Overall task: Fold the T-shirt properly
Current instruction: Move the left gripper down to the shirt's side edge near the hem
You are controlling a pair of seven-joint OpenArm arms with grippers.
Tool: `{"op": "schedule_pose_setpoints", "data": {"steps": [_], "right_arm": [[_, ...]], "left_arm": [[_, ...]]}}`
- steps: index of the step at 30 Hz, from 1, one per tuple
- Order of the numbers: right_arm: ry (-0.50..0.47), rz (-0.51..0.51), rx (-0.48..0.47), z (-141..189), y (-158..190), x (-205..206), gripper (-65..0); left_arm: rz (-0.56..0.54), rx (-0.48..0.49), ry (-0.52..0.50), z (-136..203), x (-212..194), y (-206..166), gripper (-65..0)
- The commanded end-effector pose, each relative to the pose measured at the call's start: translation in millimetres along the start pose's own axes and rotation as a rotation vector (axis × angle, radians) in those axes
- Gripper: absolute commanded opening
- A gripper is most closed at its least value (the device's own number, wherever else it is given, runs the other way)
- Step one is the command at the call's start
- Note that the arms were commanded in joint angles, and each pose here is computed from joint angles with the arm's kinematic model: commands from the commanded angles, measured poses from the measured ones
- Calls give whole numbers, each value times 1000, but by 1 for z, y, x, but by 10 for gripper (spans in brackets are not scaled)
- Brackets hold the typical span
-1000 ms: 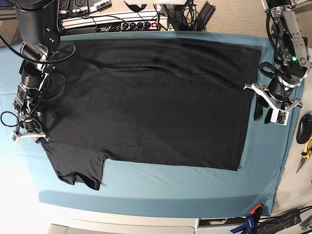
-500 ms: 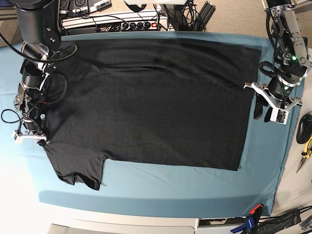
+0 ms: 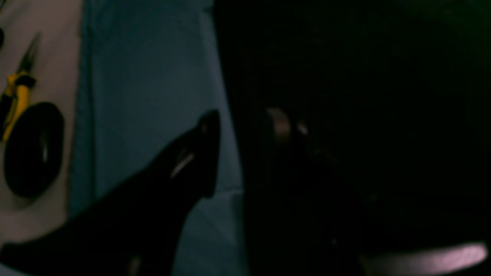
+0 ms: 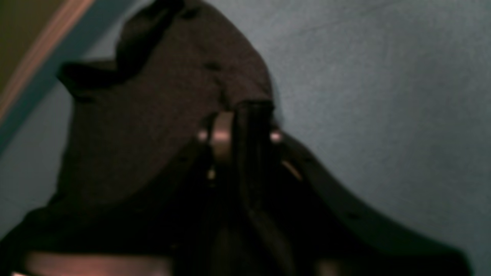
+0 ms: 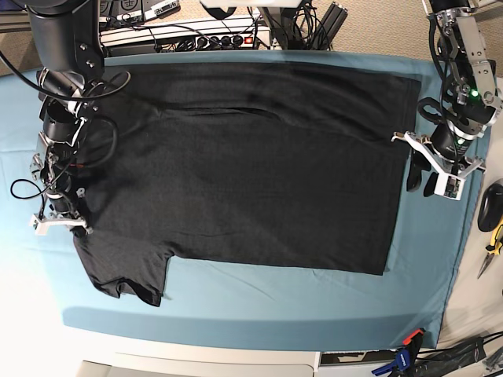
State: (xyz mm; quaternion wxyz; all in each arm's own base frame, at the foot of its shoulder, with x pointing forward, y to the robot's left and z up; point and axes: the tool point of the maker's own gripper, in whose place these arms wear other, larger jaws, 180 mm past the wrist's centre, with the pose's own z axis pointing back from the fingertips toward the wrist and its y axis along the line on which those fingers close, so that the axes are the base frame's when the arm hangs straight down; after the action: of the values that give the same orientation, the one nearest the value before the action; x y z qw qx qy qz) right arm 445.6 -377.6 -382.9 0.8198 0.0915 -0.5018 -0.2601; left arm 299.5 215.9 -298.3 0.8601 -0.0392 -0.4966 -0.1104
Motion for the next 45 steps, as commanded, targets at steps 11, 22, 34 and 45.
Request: {"op": "schedule_pose_setpoints", "data": {"steps": [11,22,34,45], "right_arm": [[-20,57,3,0,1,16,-650],[-19,57,4,0,1,16,-650],[-19,57,4,0,1,16,-650],[-18,57,5,0,2,16,-650]], "left_arm": [[230,-112,-73,-43,25,14,-439],[596,-328,9,-129,48,41,-439],[339,-186,292,-192,51,37,-439],[434,-103,358,-191,21,53,-439]]}}
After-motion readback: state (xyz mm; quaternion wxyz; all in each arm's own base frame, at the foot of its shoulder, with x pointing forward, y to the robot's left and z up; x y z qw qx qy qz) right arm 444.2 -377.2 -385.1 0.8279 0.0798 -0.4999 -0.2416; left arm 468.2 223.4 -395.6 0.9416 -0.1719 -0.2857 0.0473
